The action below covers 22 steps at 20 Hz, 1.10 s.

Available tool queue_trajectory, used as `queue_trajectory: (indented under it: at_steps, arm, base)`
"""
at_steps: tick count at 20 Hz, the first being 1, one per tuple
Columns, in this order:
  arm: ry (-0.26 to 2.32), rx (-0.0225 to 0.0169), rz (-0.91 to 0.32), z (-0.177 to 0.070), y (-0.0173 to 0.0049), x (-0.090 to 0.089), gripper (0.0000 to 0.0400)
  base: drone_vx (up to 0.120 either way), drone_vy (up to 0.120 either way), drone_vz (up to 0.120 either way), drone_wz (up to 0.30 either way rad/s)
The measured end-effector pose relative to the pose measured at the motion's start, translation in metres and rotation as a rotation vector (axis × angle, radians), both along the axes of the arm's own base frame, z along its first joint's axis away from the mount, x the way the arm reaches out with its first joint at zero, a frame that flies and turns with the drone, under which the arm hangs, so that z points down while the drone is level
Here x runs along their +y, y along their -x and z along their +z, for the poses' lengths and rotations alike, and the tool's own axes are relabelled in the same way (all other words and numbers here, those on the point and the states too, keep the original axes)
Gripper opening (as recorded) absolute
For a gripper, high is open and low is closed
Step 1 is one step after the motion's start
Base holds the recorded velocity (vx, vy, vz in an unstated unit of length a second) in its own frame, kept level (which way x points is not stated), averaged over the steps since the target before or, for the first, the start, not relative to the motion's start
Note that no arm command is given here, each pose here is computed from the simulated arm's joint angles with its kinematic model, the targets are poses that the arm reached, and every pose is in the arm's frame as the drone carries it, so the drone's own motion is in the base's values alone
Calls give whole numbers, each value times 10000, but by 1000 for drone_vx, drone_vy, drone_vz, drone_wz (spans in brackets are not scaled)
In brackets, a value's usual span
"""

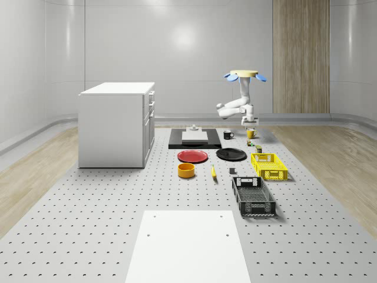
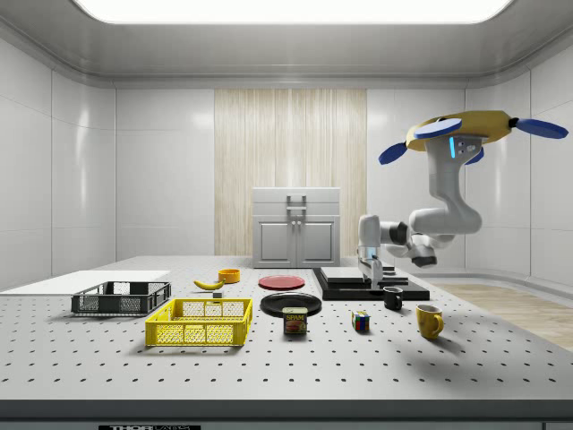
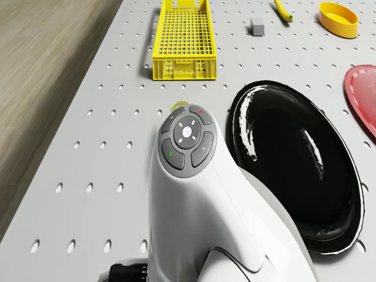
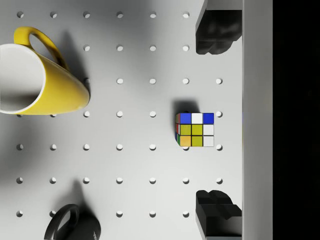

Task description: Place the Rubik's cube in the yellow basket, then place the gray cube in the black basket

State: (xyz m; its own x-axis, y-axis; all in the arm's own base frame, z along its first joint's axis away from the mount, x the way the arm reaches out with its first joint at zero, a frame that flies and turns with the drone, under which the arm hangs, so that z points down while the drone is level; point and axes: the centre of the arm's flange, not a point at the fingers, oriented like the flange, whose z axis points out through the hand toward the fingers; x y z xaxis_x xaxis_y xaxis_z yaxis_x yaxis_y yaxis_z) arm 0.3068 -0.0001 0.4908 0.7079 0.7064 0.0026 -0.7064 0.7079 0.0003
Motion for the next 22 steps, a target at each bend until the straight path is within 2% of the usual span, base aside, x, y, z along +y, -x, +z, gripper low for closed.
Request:
queue_trajectory:
  at_steps: [2,6,10,13,16,22]
  arm:
    - [2,0,0,0,0,0,400]
    - [5,0,1,0,0,0,400]
    - [6,1,2,0,0,0,400]
    - [6,1,2,0,0,0,400]
    - [6,1,3,0,0,0,400]
    - [6,1,4,138,0,0,400]
  base:
    - [40,0,-120,0]
    - [120,-30,-120,0]
    - [10,-20,-120,0]
    - [0,0,-27,0]
    - [0,0,-120,0]
    - [0,0,-7,0]
